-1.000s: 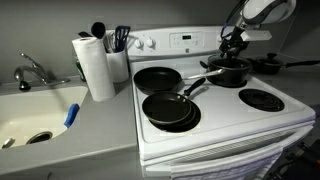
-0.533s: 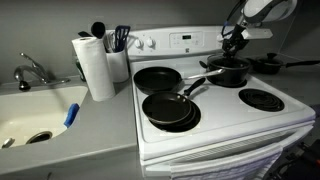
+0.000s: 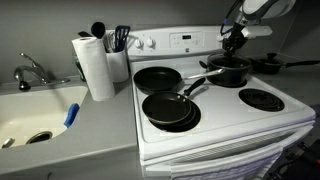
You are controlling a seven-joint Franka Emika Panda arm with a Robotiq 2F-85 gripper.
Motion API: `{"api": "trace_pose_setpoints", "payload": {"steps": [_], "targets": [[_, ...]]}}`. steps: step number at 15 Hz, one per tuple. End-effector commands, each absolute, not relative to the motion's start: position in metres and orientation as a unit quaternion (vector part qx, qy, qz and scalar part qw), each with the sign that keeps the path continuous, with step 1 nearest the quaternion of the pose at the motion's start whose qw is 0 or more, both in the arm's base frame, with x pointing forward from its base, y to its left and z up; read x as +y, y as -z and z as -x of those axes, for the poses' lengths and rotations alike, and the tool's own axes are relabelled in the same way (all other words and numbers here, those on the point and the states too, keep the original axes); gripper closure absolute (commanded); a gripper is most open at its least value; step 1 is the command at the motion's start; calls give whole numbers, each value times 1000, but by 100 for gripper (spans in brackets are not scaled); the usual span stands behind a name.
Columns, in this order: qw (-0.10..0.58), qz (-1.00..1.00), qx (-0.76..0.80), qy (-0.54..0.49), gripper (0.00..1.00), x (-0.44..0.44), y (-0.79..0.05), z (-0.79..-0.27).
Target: Press the button on the stove then put the lid on the stove then press the button on the stove
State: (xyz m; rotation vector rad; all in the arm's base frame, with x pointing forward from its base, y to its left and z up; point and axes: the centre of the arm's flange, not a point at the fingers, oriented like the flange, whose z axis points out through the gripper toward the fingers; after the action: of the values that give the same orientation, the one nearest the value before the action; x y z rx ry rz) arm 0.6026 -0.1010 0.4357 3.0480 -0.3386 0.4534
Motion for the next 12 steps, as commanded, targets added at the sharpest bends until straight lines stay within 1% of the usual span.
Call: {"api": "trace_pose_setpoints", "payload": {"steps": [1, 6, 12], "targets": [[44, -985, -83, -144, 86, -89, -477, -597], [79, -984, -45, -156, 86, -69, -527, -591], [47, -979, -19, -198, 86, -35, -560, -571]]}}
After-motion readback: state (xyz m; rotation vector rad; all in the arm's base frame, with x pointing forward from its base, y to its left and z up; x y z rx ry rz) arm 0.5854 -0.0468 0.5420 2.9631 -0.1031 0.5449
